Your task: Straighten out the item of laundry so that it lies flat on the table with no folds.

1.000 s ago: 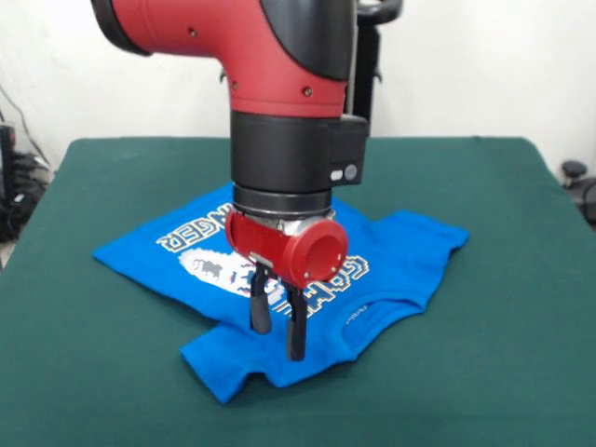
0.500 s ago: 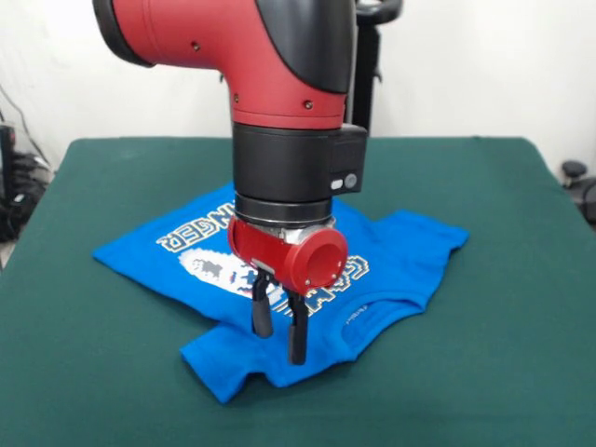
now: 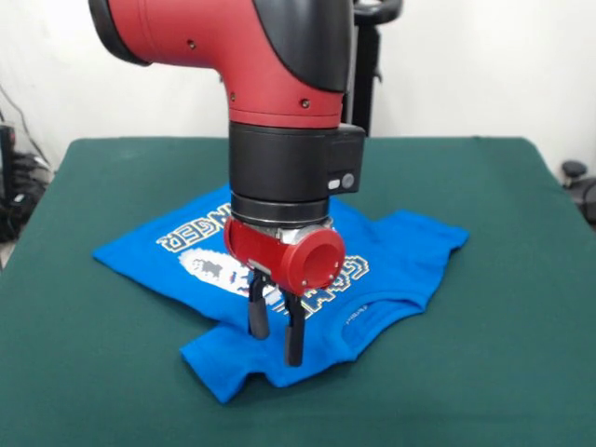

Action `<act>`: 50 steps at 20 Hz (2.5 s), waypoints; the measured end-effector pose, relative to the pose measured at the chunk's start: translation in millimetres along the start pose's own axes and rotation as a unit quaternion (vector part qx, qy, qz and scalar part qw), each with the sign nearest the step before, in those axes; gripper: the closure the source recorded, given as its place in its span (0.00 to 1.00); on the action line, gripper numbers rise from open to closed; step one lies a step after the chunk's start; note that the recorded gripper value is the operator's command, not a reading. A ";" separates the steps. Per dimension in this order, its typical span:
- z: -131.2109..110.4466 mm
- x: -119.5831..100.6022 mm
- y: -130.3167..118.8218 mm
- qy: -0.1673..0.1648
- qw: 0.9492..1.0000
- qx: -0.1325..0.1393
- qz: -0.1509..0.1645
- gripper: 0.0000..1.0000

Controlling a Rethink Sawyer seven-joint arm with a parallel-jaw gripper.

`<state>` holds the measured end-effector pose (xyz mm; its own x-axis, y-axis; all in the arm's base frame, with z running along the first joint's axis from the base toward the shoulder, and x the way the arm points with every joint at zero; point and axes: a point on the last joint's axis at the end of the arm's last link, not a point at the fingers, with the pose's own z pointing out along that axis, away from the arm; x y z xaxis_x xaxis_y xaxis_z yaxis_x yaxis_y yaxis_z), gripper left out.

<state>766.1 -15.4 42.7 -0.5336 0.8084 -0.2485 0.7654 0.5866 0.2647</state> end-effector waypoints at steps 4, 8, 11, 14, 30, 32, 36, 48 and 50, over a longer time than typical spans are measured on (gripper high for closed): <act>-4.2 1.3 -0.6 0.014 1.000 0.009 0.000 0.00; -12.5 1.2 1.0 0.030 0.999 0.019 -0.001 0.00; -19.4 -1.6 4.1 0.034 0.999 0.021 -0.001 0.00; -25.6 -6.1 8.6 0.034 0.999 0.019 -0.002 0.00; -52.5 -42.0 29.0 0.009 1.000 0.000 0.000 0.00; -53.6 -46.3 29.5 0.006 1.000 -0.001 0.001 0.00; -54.0 -54.5 27.7 0.002 1.000 -0.002 0.002 0.00; -38.4 -65.5 18.8 -0.012 1.000 0.005 -0.017 0.00; -33.7 -65.5 15.7 -0.012 1.000 0.008 -0.019 0.00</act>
<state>800.9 -57.5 94.6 -0.5544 0.7838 -0.2798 0.7501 0.6162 0.2401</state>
